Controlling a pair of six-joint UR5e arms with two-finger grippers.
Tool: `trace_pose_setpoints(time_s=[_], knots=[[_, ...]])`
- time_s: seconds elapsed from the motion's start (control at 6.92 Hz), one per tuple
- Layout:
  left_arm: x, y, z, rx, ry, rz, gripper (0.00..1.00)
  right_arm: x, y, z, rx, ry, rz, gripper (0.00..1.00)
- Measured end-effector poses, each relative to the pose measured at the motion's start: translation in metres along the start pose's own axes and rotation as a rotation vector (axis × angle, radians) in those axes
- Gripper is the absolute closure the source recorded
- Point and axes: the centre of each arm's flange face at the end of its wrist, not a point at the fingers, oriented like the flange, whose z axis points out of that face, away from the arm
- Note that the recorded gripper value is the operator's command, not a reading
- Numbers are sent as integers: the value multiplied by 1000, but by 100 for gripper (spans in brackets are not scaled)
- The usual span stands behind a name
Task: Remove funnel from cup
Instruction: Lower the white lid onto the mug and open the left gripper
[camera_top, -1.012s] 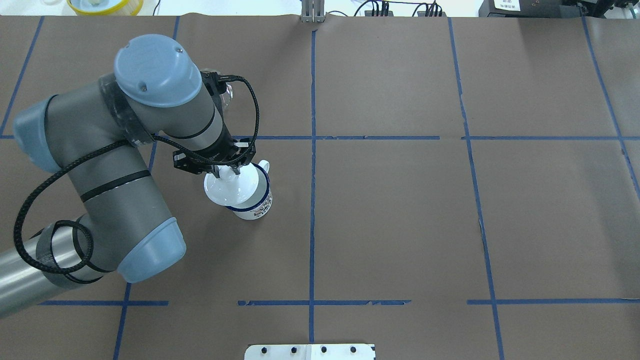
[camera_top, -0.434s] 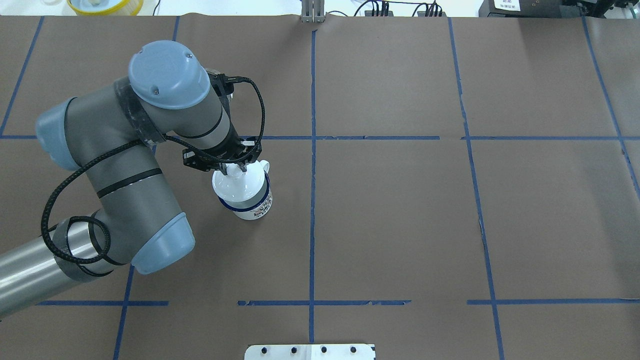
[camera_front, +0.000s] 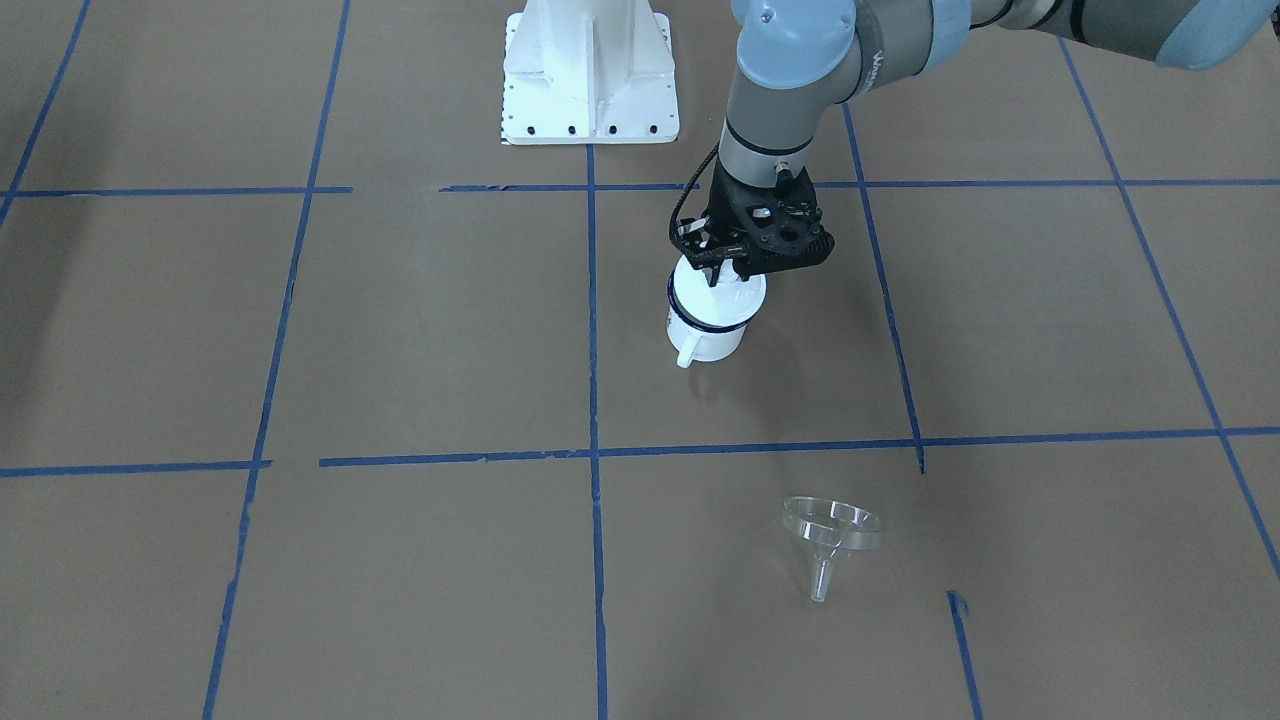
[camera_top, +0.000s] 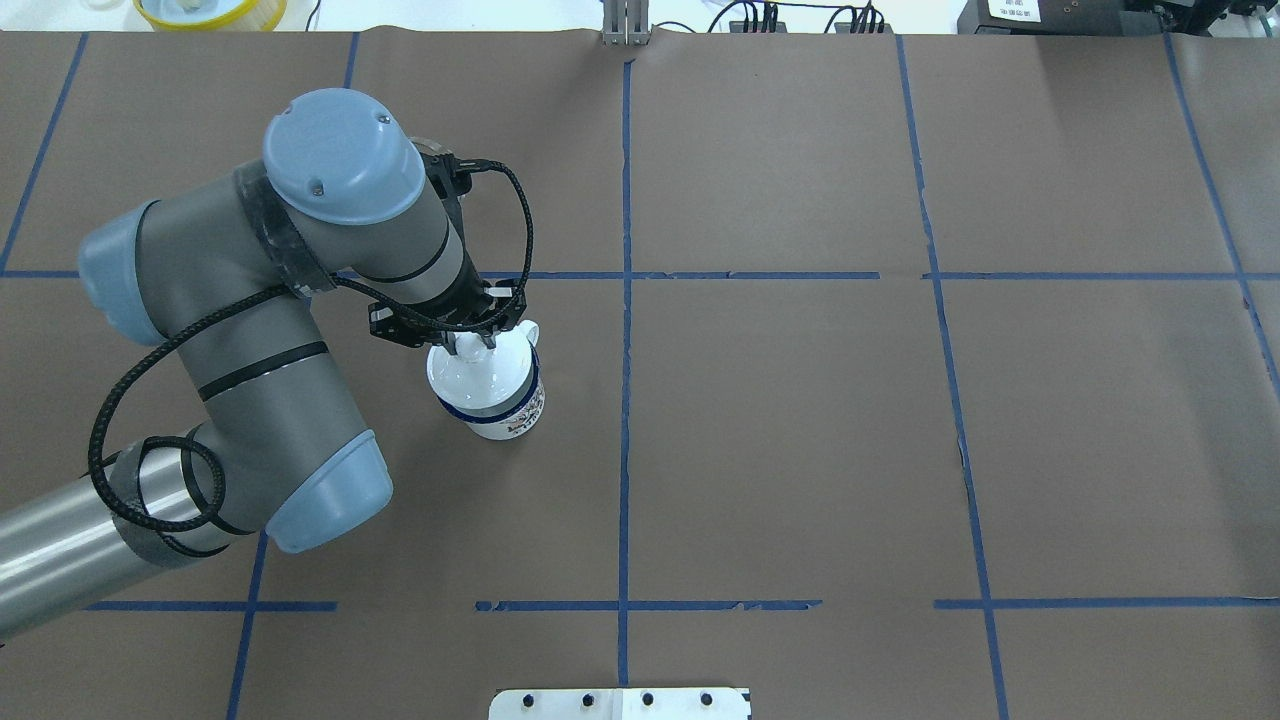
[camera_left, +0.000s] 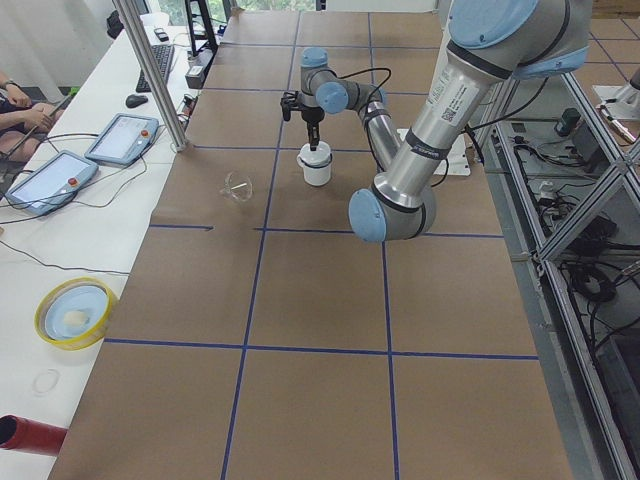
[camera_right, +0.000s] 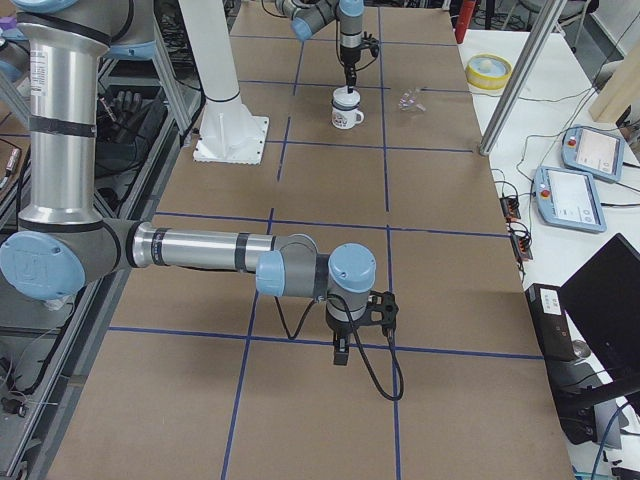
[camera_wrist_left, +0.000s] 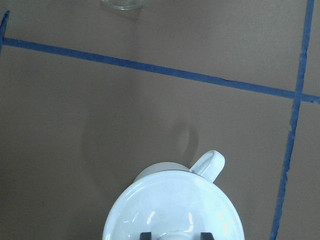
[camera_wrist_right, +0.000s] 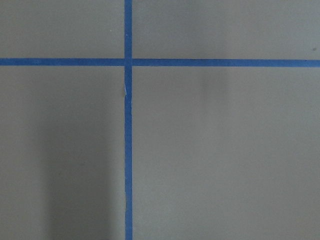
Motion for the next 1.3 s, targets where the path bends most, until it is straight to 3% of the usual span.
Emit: trace_pose_setpoints(time_s=[0.72,0.87,1.01,1.3], knots=[[2,1,3,0,7,5,100,0,0,0,0,0,0,0],[2,1,2,0,7,5,69,0,0,0,0,0,0,0],[2,1,3,-1,7,4,1,0,0,0,0,0,0,0],[1,0,6,1,14,8,0,0,0,0,0,0,0,0]])
